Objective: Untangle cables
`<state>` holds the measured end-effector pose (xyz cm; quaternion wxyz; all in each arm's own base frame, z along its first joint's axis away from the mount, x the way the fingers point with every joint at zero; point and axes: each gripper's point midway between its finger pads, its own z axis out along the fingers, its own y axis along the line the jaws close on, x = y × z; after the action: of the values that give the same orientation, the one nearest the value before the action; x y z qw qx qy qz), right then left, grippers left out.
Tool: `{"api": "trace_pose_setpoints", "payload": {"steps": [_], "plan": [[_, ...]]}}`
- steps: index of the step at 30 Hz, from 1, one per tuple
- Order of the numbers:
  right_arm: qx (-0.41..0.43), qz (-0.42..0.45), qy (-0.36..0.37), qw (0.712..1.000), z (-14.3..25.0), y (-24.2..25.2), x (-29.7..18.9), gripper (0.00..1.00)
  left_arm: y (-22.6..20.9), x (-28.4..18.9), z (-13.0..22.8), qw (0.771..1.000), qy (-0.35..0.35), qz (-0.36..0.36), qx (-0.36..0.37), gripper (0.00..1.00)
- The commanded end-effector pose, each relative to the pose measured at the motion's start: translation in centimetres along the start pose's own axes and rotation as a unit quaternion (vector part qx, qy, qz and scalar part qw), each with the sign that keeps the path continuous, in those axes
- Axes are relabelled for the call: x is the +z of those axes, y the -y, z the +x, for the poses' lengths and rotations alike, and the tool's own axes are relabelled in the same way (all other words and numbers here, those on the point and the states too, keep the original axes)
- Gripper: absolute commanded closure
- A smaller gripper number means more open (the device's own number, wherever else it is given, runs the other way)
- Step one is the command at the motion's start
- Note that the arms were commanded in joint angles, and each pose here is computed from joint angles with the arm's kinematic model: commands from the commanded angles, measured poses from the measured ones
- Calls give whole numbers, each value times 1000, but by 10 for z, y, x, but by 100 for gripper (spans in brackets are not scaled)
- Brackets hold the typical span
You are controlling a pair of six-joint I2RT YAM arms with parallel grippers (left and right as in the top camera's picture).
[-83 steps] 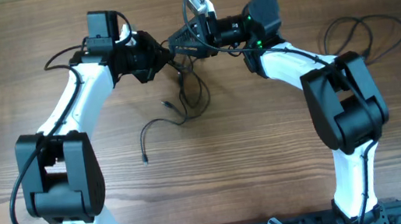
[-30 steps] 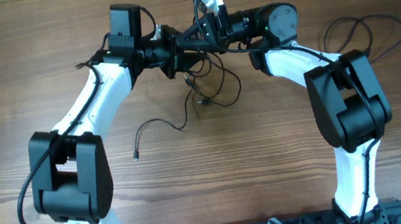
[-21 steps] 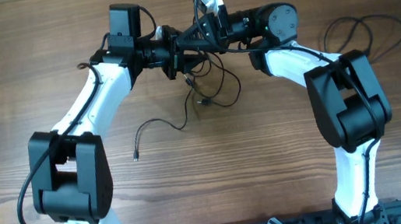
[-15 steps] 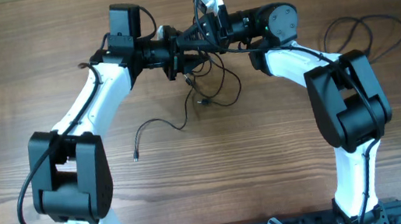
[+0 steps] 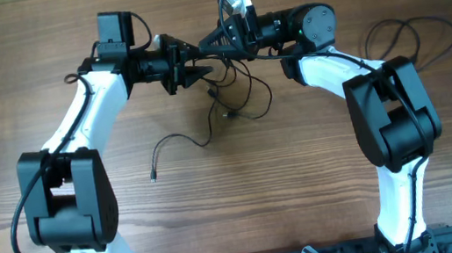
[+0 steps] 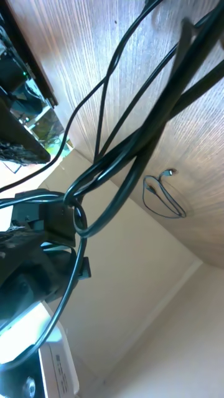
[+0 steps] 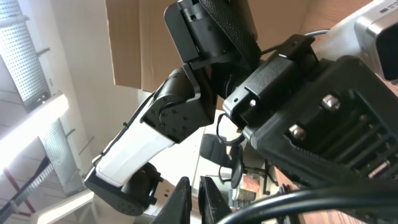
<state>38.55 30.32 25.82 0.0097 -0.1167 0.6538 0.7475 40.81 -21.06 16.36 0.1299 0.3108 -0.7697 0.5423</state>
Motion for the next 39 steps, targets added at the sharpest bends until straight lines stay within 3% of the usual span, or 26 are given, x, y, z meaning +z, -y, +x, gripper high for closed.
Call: {"api": "trace_pose_setpoints", "payload": {"steps": [1, 17, 22, 31, 39], "plan": [[-10, -4, 10, 1000, -4, 1, 0, 92, -6, 11, 3, 1000, -6, -12, 8, 65], [-10, -4, 9, 1000, -4, 1, 0, 92, -8, 19, 8, 1000, -6, -21, -1, 75], [-10, -4, 9, 1000, -4, 1, 0, 92, -7, 19, 7, 999, -5, -19, -32, 71], [-10, -4, 8, 1000, -3, 1, 0, 92, 0, 20, 5, 1000, -3, -9, -15, 78], [-10, -3, 8, 1000, -4, 1, 0, 92, 0, 20, 6, 1000, -5, -9, -16, 79]]}}
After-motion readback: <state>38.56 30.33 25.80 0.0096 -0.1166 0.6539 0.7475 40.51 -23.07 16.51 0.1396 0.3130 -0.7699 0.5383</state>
